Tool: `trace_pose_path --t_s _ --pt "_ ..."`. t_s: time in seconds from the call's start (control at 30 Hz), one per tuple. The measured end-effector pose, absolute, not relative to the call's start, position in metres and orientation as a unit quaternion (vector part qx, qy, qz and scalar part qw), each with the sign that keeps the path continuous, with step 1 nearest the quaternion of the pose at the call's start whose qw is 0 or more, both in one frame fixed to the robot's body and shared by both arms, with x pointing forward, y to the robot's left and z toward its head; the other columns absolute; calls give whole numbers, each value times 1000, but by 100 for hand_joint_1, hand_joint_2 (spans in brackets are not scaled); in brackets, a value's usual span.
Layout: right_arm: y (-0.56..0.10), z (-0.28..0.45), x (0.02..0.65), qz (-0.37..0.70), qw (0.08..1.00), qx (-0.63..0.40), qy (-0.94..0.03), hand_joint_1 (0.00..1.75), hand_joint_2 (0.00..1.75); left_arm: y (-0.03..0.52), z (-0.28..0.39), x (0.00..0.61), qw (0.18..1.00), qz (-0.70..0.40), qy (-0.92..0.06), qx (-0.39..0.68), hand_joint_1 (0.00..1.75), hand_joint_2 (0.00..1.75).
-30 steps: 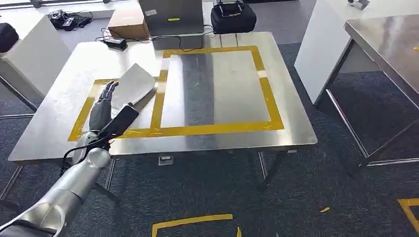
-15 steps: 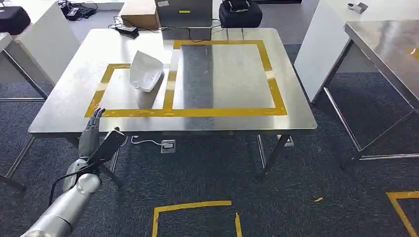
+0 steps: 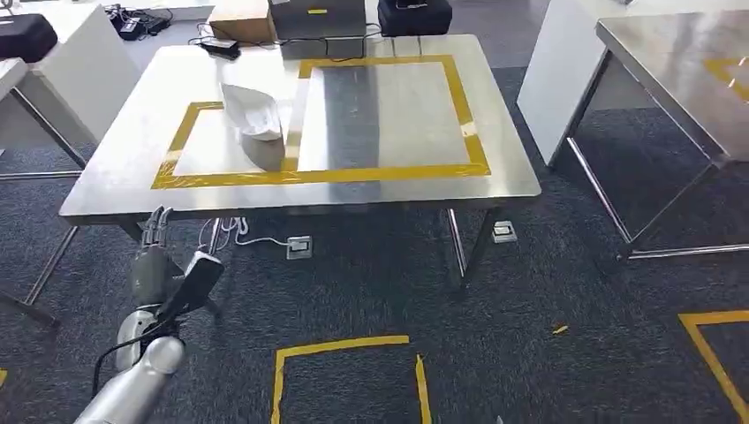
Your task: Take the parts from the cabinet and place them on the table.
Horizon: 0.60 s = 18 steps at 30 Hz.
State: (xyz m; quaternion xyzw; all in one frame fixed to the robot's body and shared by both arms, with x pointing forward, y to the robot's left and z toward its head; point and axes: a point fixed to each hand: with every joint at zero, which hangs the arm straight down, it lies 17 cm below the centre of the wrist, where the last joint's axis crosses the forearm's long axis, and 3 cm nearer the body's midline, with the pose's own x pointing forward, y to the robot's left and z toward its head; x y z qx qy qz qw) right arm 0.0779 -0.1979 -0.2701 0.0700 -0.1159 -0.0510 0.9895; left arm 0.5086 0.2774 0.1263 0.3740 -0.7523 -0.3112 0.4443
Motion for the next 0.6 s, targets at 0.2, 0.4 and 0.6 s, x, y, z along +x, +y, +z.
trace_pose_path --t_s 0.2,0.4,0.6 --pt "-196 -271 76 -54 990 69 -108 0 0 278 144 511 428 -303 -760 384 0 0" --pt "-198 -272 72 -68 990 64 -102 0 0 322 96 500 527 -233 -719 390 0 0" --pt "-200 -273 67 -74 991 64 -91 0 0 400 -71 416 759 -126 -526 363 0 0"
